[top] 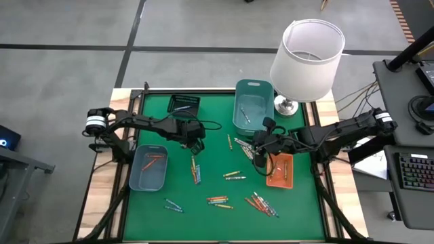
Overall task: Sort crayons
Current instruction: Put the orange crayon into the blue bin
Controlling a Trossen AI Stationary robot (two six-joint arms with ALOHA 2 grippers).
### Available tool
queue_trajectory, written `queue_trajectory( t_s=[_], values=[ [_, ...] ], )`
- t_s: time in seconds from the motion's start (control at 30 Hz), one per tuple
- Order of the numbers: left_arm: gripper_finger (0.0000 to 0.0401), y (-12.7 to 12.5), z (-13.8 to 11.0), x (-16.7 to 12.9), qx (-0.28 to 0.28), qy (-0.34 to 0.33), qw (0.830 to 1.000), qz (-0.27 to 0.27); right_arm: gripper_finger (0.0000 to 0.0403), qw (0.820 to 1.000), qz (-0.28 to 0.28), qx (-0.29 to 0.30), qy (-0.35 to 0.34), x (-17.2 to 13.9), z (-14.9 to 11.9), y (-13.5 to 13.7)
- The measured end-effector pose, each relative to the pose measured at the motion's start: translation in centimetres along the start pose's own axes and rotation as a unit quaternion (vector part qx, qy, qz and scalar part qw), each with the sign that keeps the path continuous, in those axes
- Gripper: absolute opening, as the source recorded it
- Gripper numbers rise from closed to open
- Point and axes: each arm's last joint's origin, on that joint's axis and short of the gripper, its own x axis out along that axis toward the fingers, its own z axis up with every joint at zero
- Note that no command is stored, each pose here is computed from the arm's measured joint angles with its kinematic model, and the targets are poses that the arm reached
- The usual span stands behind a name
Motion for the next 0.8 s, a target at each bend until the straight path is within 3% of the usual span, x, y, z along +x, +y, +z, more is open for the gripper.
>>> queue_trajectory(
  t_s=[0.8],
  values=[
    [0.0102,0.14,-0.39,0.62,-0.019,-0.016,1.000,0.008,0.0048,1.000,0.000,0.008,0.001,0.04,-0.04,0.01]
  ],
)
